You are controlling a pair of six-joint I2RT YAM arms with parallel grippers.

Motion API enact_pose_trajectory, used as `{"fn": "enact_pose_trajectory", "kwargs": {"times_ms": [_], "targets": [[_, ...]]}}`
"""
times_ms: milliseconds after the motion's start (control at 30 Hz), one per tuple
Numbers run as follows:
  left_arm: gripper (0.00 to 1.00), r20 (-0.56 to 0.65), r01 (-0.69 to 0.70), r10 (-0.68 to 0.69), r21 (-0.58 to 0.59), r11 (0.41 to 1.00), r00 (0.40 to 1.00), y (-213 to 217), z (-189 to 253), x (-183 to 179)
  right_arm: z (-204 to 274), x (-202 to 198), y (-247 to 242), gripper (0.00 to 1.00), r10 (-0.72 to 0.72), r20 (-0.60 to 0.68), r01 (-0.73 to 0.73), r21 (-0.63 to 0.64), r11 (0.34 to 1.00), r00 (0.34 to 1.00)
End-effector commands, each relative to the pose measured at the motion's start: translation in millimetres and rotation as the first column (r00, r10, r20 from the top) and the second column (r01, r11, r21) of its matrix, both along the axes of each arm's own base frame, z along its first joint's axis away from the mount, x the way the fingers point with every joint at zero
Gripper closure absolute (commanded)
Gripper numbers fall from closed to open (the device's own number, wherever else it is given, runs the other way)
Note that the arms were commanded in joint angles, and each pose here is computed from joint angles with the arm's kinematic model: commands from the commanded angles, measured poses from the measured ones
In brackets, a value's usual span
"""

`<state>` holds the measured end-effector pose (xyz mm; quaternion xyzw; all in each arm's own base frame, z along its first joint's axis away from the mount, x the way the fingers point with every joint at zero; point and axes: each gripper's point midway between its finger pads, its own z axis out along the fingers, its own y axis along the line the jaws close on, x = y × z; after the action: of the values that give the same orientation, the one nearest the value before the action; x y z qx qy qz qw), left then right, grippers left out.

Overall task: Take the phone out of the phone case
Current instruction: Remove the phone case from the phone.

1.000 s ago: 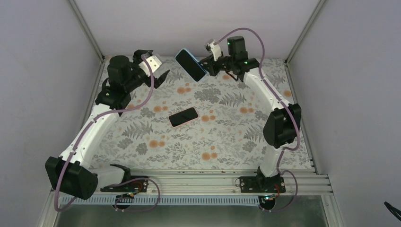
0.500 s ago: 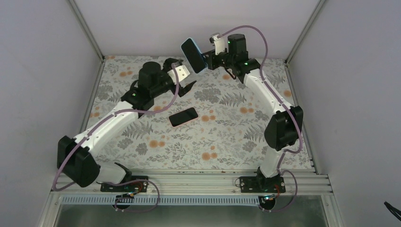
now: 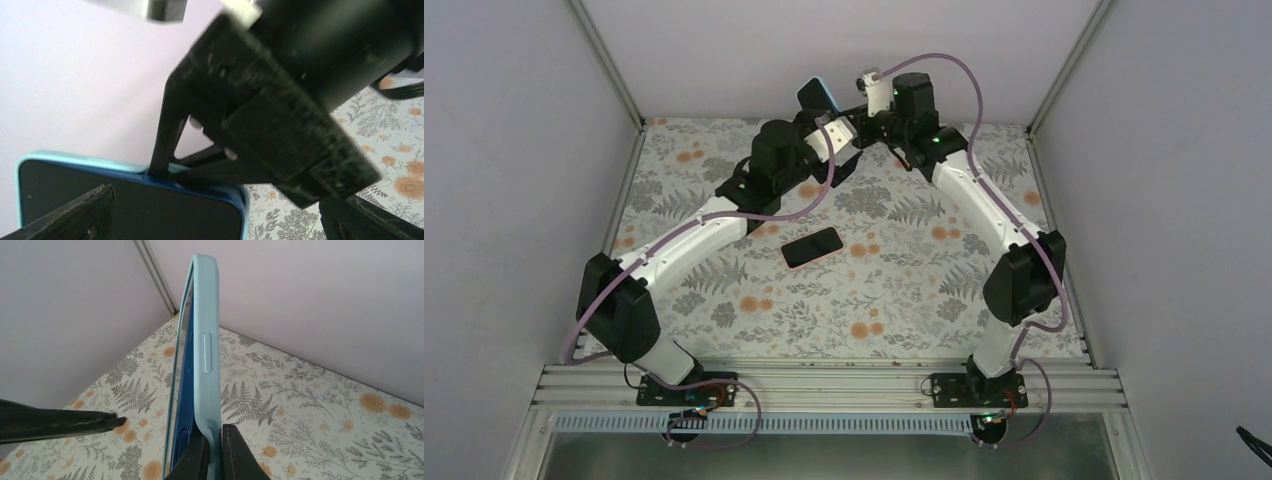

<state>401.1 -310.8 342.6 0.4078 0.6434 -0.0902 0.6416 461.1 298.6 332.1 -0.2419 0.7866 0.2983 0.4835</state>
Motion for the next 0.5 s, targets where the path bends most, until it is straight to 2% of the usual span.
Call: {"fn": "enact_pose_trajectory", "kwargs": {"times_ms": [0,467], "targets": [[0.00,0.028,-0.033,0.035,-0.064,0.997,0.999,0.5,12.0,5.1,67.6,-11.7,-9.4,0.96,-0.034,0.150,0.020,0.096,0.995,0.988],[0.00,0.072,-0.104,0.112,-0.107,0.989,0.991,18.4,23.6,3.1,69.3,-17.6,-8.2,0.97,-0.013,0.160,-0.003,0.101,0.995,0.987]]}}
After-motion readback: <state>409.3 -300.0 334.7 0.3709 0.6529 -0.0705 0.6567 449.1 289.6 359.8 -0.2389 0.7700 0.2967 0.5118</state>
